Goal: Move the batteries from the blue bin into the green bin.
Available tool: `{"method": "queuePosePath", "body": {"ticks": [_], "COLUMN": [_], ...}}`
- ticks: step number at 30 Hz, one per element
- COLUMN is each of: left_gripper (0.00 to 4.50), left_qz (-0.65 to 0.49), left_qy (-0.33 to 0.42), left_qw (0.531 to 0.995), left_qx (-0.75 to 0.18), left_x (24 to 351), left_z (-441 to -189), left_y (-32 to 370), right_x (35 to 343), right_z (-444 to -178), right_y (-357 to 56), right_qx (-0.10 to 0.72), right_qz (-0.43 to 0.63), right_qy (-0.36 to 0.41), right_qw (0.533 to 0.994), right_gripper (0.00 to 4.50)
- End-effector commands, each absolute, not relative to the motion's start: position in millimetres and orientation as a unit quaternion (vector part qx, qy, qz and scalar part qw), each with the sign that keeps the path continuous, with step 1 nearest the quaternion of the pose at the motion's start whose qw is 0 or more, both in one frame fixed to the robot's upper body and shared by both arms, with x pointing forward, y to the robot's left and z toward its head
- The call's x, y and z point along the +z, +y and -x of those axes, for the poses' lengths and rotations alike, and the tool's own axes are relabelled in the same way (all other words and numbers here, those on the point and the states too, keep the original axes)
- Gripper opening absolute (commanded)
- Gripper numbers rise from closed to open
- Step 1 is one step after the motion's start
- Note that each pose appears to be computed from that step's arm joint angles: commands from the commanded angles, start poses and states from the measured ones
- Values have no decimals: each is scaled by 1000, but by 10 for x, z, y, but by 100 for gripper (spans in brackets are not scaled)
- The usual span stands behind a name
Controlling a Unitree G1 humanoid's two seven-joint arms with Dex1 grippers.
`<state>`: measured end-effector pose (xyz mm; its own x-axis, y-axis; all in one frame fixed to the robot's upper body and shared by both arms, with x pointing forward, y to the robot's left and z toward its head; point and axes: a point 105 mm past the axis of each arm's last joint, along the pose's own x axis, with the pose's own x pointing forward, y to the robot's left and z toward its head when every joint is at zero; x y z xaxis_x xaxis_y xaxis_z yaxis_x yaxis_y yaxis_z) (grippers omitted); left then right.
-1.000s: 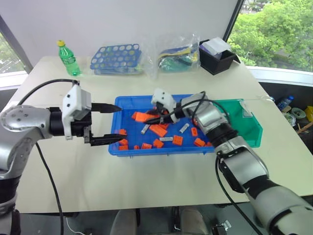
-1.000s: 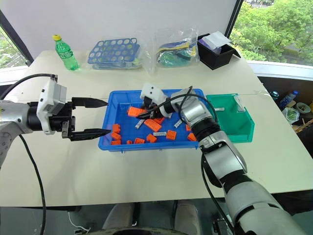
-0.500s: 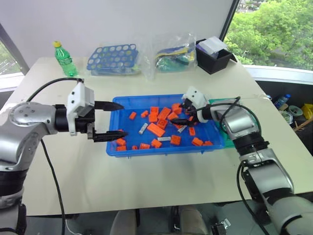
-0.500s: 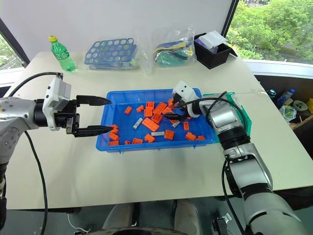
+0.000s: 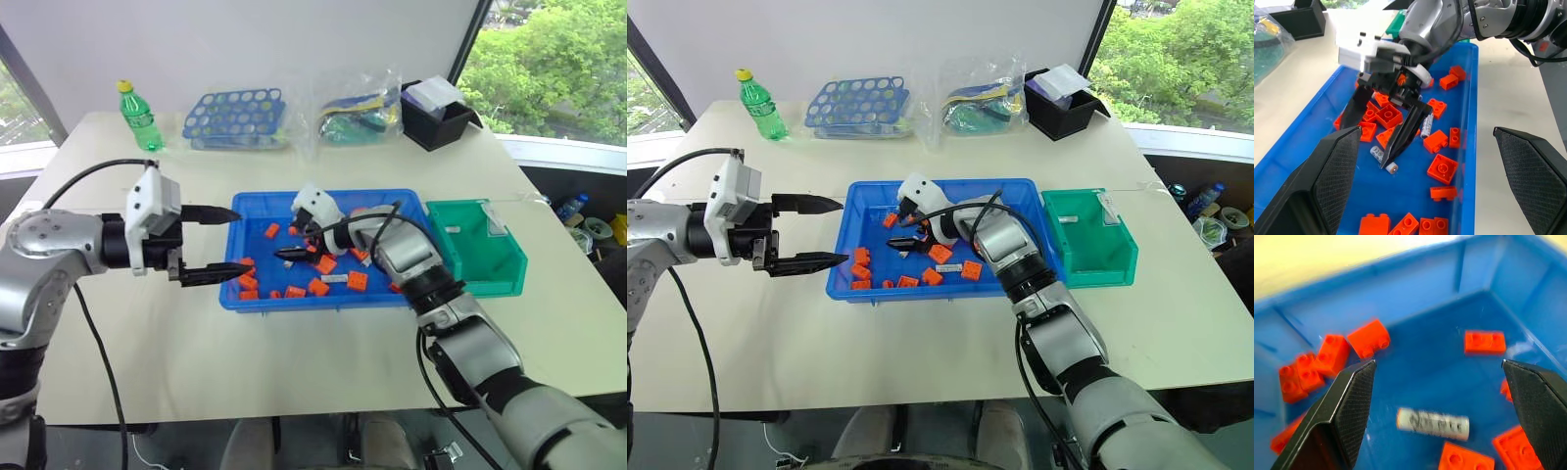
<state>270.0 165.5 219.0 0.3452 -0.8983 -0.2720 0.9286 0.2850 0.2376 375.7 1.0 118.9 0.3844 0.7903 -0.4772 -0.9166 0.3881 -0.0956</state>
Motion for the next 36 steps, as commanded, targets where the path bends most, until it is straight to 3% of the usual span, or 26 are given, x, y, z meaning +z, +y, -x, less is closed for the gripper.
{"method": "queuePosePath", "body": {"ticks": [1, 14, 16, 19, 20, 25, 28, 31, 36], "left_gripper": [450, 450, 450, 450, 450, 450, 450, 450, 450], "left_qz": [-202, -205, -204, -204, -204, -194, -186, -174, -159], "left_qy": [20, 8, 4, 1, 1, -1, 2, 9, 8], "left_qw": [799, 798, 797, 797, 797, 795, 794, 794, 793], "left_qx": [-566, -567, -568, -568, -569, -574, -578, -582, -589], "left_x": [2313, 2396, 2419, 2434, 2434, 2417, 2353, 2253, 2173], "left_z": [-2667, -2718, -2728, -2742, -2745, -2754, -2749, -2730, -2715], "left_y": [1646, 1609, 1598, 1595, 1594, 1566, 1534, 1504, 1429], "right_x": [1091, 847, 859, 919, 931, 1335, 1757, 2072, 2073], "right_z": [-3685, -3679, -3693, -3703, -3705, -3728, -3800, -3811, -3536], "right_y": [23, 107, 105, 117, 118, 58, -296, -994, -2081], "right_qx": [524, 513, 512, 513, 513, 505, 450, 348, 189], "right_qz": [184, 197, 200, 199, 199, 161, 126, 87, 84], "right_qy": [197, 224, 221, 211, 209, 160, 116, 96, 128], "right_qw": [808, 805, 806, 808, 808, 833, 877, 928, 970], "right_gripper": [422, 422, 371, 243, 223, 224, 224, 224, 224]}}
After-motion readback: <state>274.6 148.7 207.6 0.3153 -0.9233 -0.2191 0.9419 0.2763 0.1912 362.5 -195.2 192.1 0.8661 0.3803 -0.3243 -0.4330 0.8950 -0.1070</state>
